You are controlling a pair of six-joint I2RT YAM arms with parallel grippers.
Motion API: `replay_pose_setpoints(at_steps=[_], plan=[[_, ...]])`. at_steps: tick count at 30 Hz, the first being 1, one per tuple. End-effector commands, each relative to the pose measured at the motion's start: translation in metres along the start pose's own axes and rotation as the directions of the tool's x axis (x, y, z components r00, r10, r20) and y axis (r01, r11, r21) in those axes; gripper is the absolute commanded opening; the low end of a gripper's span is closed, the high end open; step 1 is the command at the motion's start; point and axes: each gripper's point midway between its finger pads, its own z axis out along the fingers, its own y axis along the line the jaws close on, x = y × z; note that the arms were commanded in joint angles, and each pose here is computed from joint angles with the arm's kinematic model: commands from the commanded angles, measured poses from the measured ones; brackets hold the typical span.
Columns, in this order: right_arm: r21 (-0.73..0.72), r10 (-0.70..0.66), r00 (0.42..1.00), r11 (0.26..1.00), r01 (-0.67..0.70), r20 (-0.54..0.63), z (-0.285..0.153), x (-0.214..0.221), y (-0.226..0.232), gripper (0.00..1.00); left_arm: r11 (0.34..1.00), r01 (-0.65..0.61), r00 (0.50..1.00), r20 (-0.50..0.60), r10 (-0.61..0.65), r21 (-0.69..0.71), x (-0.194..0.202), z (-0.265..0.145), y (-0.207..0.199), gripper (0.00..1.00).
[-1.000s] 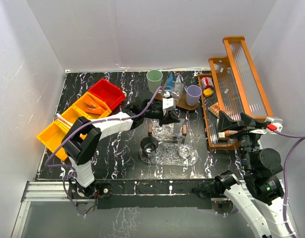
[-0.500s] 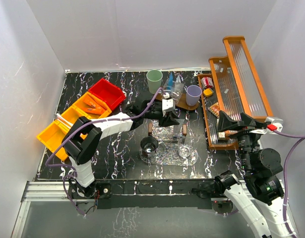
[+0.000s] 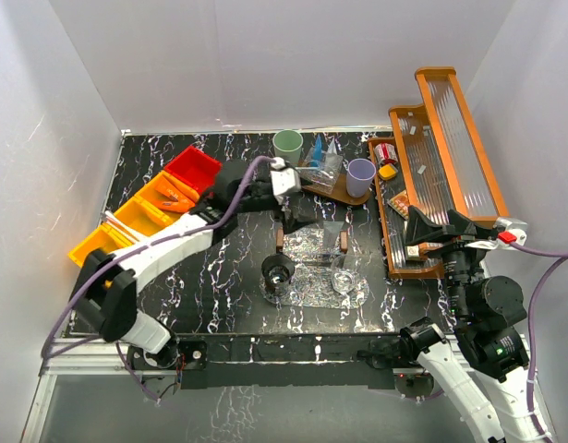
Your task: Prepare toiletry sets of a toothbrush and toothpaste on the tray
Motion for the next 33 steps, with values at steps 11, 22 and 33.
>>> replay_pose_setpoints(at_steps=[11,22,33], plan=[[-0.012,0.017,0.999,1.0,-0.017,0.046,0.0,-0.012,0.003,0.98,0.424,0.41,0.82,0.123,-0.559,-0.808,0.041,-0.212,0.115,0.99],[-0.022,0.022,0.999,1.0,-0.021,0.041,0.001,-0.01,0.005,0.98,-0.336,0.675,0.368,0.694,-0.619,-0.657,0.129,-0.351,0.15,0.97],[-0.02,0.027,0.999,0.999,-0.026,0.036,-0.001,-0.007,0.003,0.98,-0.651,0.446,0.273,0.786,-0.555,-0.614,0.2,-0.389,0.171,0.5]])
